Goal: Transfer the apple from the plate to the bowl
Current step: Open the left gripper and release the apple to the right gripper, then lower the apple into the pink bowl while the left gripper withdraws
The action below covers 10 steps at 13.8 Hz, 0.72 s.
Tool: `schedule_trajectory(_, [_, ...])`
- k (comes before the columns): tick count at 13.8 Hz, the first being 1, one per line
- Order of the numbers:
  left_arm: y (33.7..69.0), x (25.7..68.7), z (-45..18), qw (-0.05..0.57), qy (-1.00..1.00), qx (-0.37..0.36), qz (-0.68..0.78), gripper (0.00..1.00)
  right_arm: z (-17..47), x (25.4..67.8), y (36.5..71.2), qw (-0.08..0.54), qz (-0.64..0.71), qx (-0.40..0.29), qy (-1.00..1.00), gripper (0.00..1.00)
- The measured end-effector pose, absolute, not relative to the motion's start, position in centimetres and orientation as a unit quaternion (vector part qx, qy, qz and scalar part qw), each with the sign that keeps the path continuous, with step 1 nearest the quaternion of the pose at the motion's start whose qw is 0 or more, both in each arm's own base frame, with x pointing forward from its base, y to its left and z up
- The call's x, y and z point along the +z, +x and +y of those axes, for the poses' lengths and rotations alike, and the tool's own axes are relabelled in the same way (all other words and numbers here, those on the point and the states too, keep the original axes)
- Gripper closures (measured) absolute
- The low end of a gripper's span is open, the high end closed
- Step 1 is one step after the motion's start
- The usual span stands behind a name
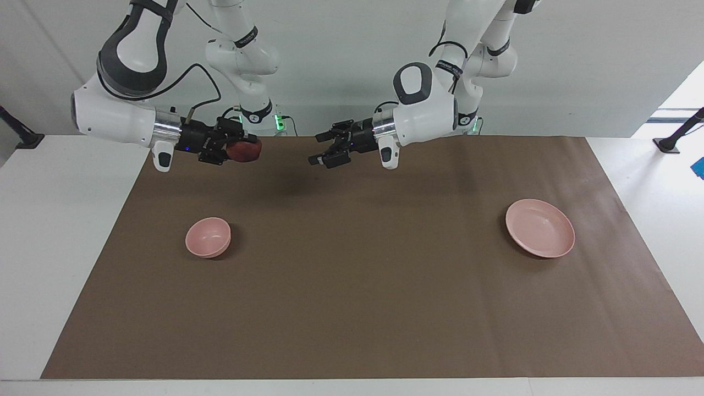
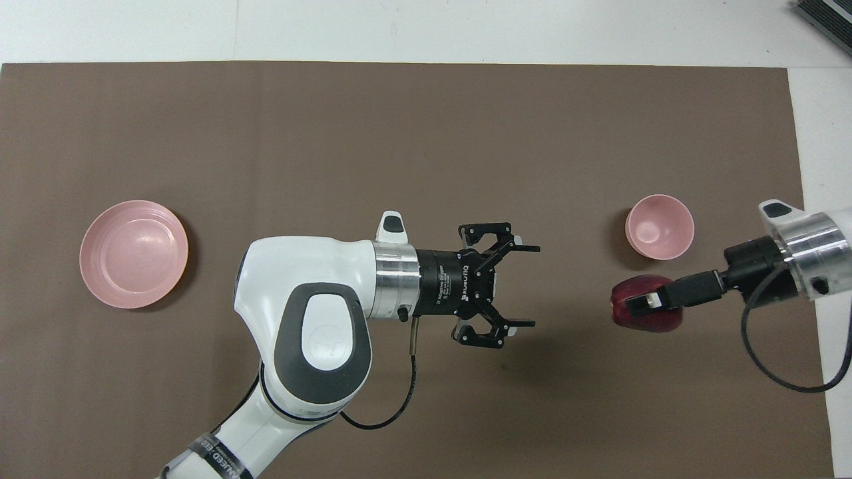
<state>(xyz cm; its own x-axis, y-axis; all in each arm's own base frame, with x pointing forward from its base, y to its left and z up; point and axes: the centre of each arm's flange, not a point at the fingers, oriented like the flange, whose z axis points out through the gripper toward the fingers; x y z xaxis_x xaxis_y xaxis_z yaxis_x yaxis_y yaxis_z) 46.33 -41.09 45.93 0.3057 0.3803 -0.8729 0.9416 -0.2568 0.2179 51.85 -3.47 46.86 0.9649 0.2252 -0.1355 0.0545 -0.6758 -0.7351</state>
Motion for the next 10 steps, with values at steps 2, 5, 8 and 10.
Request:
schedule_trajectory(2, [47.5, 45.4, -39.1, 0.363, 0.744, -0.336, 0.449, 0.0, -4.8, 46.1, 53.1, 0.322, -0.095, 0.105, -0.936, 0.18])
schedule_trajectory(5, [48.7, 44.5, -36.2, 0.312, 0.801, -0.297, 0.416, 0.0, -4.7, 45.1, 55.6, 0.199, -0.158, 0.083, -0.963, 0.18])
schedule_trajectory(8, [49.5, 43.6, -33.8, 0.247, 0.856, -0.248, 0.38, 0.0, -2.9, 45.1, 57.1, 0.108, -0.208, 0.072, -0.969, 0.18])
schedule_trajectory(10, [49.9, 43.5, -32.8, 0.219, 0.881, -0.216, 0.36, 0.0, -0.9, 45.3, 58.1, 0.026, -0.258, 0.06, -0.964, 0.18])
